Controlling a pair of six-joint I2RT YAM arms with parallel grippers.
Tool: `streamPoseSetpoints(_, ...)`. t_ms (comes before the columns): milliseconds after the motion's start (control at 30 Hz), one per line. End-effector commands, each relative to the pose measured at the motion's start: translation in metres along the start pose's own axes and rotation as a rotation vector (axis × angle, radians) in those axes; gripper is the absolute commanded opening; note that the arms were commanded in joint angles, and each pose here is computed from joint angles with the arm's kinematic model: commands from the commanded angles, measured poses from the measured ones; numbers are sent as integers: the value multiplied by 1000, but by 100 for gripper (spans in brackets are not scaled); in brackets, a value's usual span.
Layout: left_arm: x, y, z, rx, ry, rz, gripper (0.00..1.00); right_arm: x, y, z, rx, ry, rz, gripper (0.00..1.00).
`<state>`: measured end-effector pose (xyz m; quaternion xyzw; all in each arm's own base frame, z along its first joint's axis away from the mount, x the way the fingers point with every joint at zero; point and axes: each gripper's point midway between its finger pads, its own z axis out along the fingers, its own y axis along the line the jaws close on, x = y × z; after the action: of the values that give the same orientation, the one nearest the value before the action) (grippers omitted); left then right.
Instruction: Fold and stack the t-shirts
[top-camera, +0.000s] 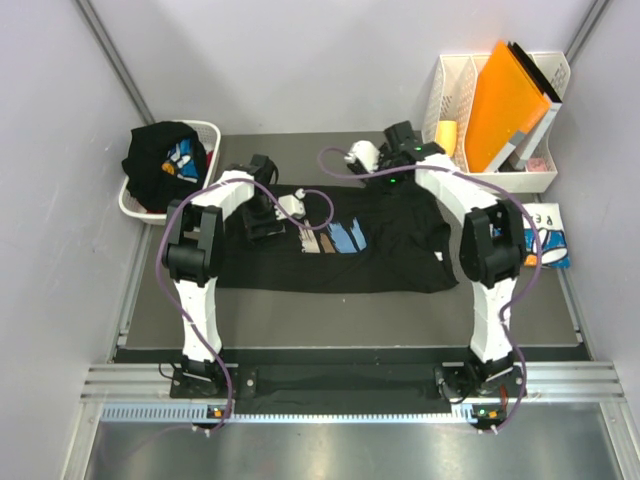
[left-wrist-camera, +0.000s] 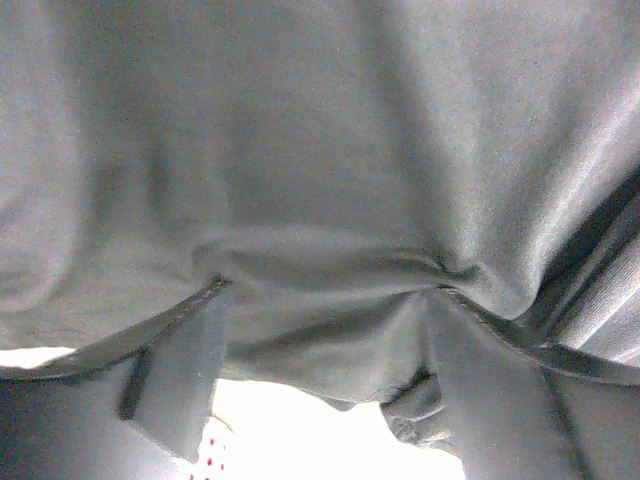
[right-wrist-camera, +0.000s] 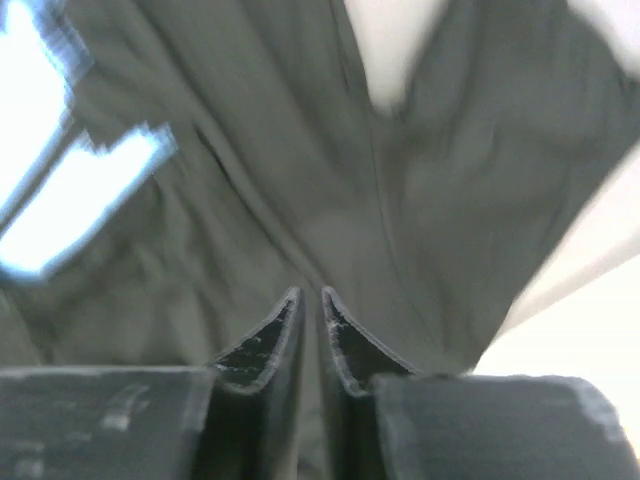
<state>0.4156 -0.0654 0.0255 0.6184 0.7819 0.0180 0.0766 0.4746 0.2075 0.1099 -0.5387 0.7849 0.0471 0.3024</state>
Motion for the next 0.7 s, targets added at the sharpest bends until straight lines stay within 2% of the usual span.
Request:
streamPoseSetpoints(0, -21, -6, -25, 0, -99, 2, 99, 51, 10, -43, -73, 79, 49, 2)
streamPoseSetpoints(200, -11, -23, -48, -9, -92, -18, 99, 113, 68, -75, -279, 198, 92, 0)
streamPoseSetpoints(400, 2, -44, -72, -12, -123, -64, 99, 133, 109, -99, -346, 218, 146, 0)
streamPoseSetpoints(667, 21, -85, -69, 78, -91, -59, 99, 149, 143, -114, -423, 238, 174, 0)
